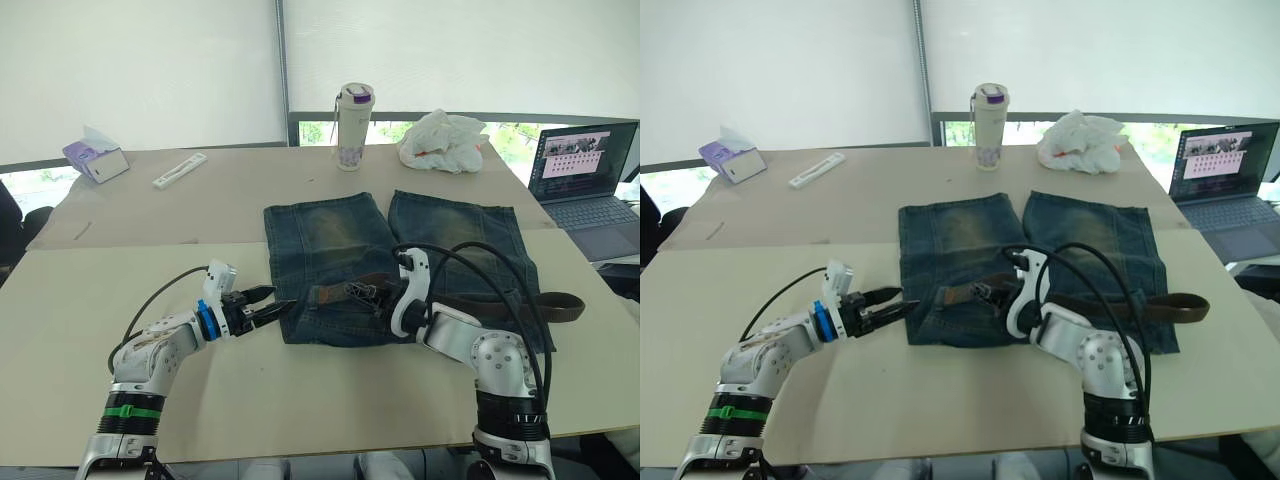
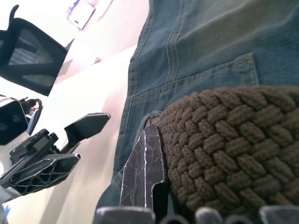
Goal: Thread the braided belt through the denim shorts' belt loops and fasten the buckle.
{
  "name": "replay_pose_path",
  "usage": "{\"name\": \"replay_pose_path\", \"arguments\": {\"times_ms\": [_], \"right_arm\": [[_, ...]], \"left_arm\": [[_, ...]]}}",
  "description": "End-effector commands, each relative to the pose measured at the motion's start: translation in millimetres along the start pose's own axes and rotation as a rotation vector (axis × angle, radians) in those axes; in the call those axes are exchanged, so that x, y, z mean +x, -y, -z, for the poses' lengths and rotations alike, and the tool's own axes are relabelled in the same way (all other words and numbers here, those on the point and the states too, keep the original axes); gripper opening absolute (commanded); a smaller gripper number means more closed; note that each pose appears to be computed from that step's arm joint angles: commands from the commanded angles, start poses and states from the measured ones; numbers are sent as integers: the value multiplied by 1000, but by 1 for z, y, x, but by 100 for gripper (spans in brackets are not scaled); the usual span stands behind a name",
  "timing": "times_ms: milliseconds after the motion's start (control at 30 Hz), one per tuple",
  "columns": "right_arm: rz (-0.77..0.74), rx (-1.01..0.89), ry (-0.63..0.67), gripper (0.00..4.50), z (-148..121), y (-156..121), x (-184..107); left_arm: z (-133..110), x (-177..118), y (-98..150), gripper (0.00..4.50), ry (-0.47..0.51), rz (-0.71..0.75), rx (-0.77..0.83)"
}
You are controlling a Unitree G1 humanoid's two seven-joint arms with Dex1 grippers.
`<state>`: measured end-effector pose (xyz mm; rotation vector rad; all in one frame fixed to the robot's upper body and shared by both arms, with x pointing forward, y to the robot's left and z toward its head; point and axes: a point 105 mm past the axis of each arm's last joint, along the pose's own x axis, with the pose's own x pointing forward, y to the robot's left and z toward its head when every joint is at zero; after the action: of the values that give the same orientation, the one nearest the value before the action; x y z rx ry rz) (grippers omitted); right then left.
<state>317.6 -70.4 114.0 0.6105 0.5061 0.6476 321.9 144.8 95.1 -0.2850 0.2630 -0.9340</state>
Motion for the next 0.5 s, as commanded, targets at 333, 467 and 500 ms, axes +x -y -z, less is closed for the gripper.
{"name": "replay_pose_path", "arguments": {"times_ms": [333, 467, 500], "right_arm": [[-173, 206, -4, 0, 9, -25, 19], [-276, 289, 20, 0, 5, -36, 18], [-295, 302, 20, 0, 5, -38, 17]], "left_arm": [[-2, -1, 0, 447, 47, -19, -40], [-5, -3, -5, 447, 90, -50, -98], [-5, -4, -6, 447, 101, -57, -115]]}}
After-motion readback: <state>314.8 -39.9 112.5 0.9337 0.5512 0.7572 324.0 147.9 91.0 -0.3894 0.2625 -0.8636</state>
